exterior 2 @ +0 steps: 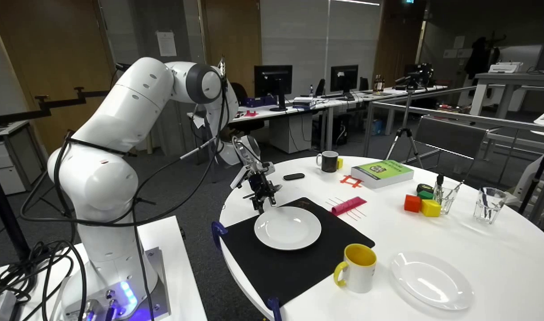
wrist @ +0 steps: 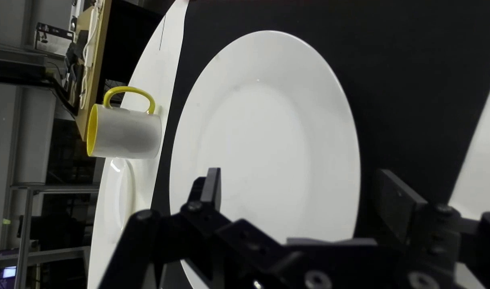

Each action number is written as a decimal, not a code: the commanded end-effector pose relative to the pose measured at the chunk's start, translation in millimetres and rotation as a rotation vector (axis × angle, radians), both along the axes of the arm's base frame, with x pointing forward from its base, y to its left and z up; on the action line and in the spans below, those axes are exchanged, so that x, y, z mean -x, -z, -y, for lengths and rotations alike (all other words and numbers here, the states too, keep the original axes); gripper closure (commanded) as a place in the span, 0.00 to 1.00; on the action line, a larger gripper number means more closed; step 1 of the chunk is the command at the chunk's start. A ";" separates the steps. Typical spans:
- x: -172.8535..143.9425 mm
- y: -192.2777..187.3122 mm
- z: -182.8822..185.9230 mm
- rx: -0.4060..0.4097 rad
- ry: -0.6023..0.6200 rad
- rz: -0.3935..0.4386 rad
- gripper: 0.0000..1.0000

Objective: Move the plate to the left

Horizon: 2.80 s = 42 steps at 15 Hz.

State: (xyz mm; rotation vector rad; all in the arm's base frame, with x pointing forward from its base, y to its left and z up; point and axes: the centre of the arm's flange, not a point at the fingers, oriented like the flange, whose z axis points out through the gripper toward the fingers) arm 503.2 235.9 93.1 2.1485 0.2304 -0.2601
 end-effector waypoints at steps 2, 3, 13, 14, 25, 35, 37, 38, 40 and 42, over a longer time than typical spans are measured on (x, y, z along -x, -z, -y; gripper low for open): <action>3.4 -3.7 23.1 0.022 -0.034 0.037 0.00; 3.1 -3.1 25.1 0.029 -0.042 0.037 0.00; 6.6 2.2 30.9 0.040 -0.078 0.025 0.73; 6.9 2.7 31.1 0.040 -0.080 0.025 0.80; 5.9 -0.9 26.8 0.176 -0.092 -0.011 0.99; 7.4 -6.7 17.0 0.241 -0.080 -0.007 0.99; 8.6 -9.1 14.6 0.252 -0.075 -0.002 0.99; 9.4 -11.0 12.9 0.260 -0.073 0.002 0.99; 10.5 -15.1 9.2 0.281 -0.068 0.010 0.99; 11.2 -19.6 6.0 0.299 -0.063 0.019 0.99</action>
